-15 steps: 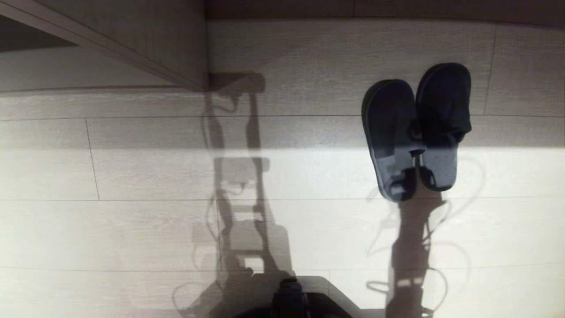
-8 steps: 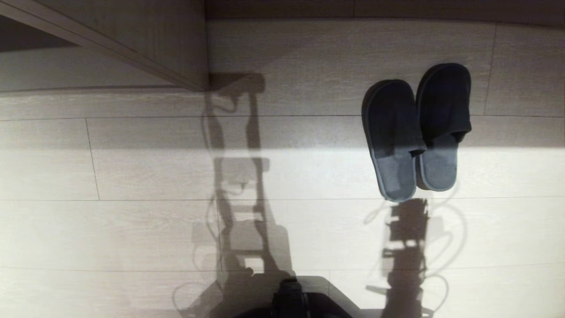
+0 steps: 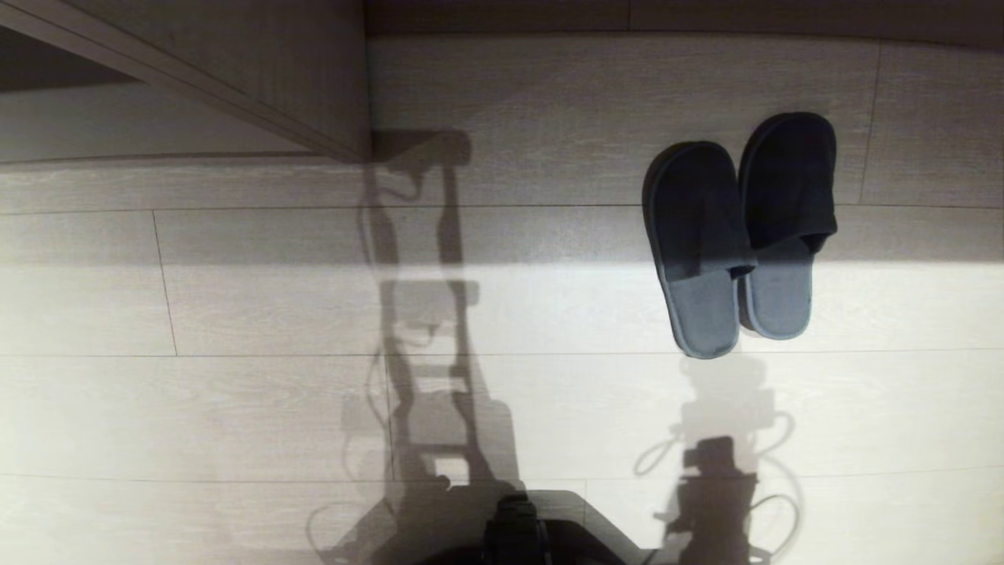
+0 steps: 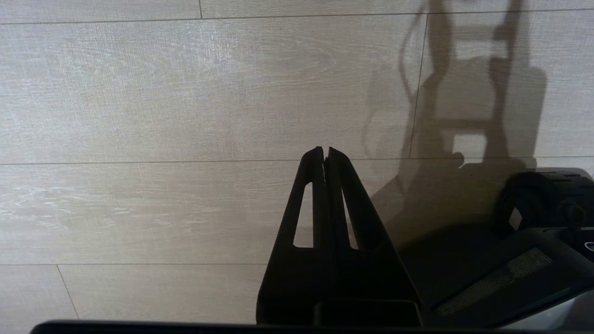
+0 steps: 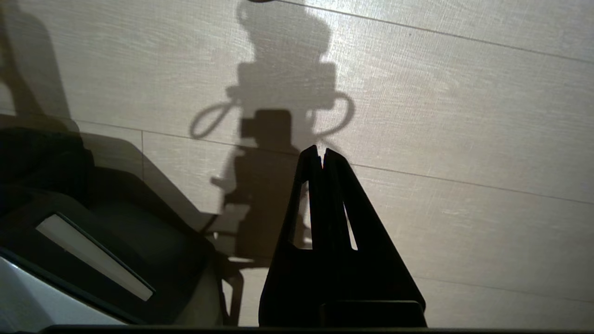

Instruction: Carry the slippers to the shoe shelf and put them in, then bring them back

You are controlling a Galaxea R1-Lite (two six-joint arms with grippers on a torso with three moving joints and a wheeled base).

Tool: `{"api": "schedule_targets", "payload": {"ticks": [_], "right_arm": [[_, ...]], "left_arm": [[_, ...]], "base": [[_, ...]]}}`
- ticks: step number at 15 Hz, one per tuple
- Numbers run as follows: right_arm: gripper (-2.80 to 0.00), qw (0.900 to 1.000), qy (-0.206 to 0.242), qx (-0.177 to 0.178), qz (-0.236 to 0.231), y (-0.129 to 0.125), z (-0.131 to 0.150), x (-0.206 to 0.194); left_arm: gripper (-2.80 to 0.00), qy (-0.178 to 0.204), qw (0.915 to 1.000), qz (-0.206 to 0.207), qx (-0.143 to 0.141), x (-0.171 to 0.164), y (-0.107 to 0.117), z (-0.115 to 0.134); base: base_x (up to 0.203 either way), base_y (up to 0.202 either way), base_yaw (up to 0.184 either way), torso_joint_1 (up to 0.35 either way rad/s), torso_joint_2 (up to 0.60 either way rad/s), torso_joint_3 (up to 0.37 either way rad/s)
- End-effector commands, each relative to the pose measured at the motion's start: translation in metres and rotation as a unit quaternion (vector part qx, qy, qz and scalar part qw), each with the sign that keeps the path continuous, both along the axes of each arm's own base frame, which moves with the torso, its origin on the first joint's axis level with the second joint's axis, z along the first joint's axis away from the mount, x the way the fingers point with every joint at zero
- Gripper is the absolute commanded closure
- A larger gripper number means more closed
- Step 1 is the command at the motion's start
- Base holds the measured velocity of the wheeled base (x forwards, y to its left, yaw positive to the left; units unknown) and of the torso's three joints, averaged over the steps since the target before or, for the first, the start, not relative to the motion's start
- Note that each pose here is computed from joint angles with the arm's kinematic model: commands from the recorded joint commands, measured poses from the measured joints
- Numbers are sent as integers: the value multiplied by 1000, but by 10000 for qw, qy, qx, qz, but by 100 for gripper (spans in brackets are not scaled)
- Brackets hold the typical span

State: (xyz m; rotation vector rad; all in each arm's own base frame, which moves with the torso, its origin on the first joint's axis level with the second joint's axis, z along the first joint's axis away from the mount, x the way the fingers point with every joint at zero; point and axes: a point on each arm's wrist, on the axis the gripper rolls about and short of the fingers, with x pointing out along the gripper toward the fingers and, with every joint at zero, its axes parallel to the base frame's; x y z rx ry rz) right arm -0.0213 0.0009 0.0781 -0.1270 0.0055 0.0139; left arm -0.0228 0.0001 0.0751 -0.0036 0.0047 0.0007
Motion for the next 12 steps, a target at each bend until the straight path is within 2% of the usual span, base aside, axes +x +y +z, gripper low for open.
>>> {"api": "schedule_targets", "payload": {"ticks": [1,5,8,9,12], "right_arm": [[0,10000,-1,37,24,0,-3,-2],[0,9999,12,141,12,0,-4,-2],[0,9996,4,283,-19,0,-3,-2],[0,9988,-5,488,-69,0,-3,-2],[0,9988,-6,489,-70,0,-3,-2]], "left_arm": [[0,0,10000,4,3,0,0,0],[0,-8,10000,4,-20,0,0,0],[0,-8,10000,12,-20,0,0,0],[0,0,10000,4,-28,0,0,0],[0,-4,10000,8,-32,0,0,0]], "base": [[0,0,0,0,0,0],[0,0,0,2,0,40],[0,0,0,-1,4,190],[0,0,0,2,0,202],[0,0,0,4,1,201]]}}
